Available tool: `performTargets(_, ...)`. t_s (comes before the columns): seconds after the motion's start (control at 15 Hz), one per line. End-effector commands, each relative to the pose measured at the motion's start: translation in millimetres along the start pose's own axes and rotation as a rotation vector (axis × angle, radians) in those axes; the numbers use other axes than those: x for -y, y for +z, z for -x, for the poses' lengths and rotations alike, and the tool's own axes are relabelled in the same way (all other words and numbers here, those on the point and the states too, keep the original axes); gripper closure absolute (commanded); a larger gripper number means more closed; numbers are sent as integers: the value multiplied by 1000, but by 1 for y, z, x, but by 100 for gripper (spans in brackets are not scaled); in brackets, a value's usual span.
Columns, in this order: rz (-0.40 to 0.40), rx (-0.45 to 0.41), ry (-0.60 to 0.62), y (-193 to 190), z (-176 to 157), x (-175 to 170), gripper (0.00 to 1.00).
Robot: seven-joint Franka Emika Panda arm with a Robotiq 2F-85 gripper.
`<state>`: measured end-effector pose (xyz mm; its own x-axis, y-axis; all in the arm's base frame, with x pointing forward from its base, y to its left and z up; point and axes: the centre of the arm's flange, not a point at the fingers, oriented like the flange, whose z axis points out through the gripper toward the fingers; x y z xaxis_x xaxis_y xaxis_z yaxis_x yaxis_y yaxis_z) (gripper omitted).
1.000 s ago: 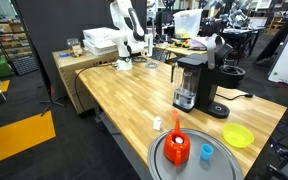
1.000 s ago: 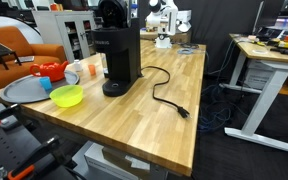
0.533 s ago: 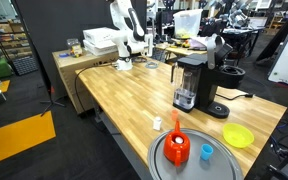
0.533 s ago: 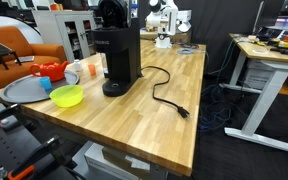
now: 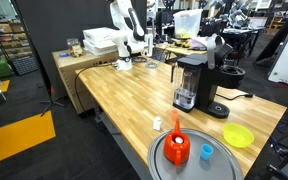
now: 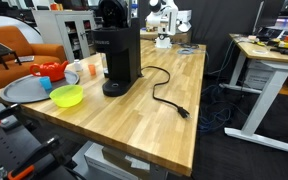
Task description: Put the blue cup inside the yellow bowl
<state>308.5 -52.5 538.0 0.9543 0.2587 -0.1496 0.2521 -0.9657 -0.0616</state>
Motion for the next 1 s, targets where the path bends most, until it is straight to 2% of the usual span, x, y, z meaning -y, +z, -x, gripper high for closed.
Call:
performTargets(0.0, 59, -1, -47, 1, 6, 19, 0)
performTargets(0.07, 26, -2, -28, -2, 0, 12, 0)
performTargets(0.47, 47, 0, -42, 0, 2, 19, 0)
performTargets(0.6, 24, -10, -55, -1, 1, 21, 0)
performTargets(0.73, 62, -20, -107, 2, 0, 31, 0)
performTargets(0.93, 88, 8, -176, 13, -6, 55, 0)
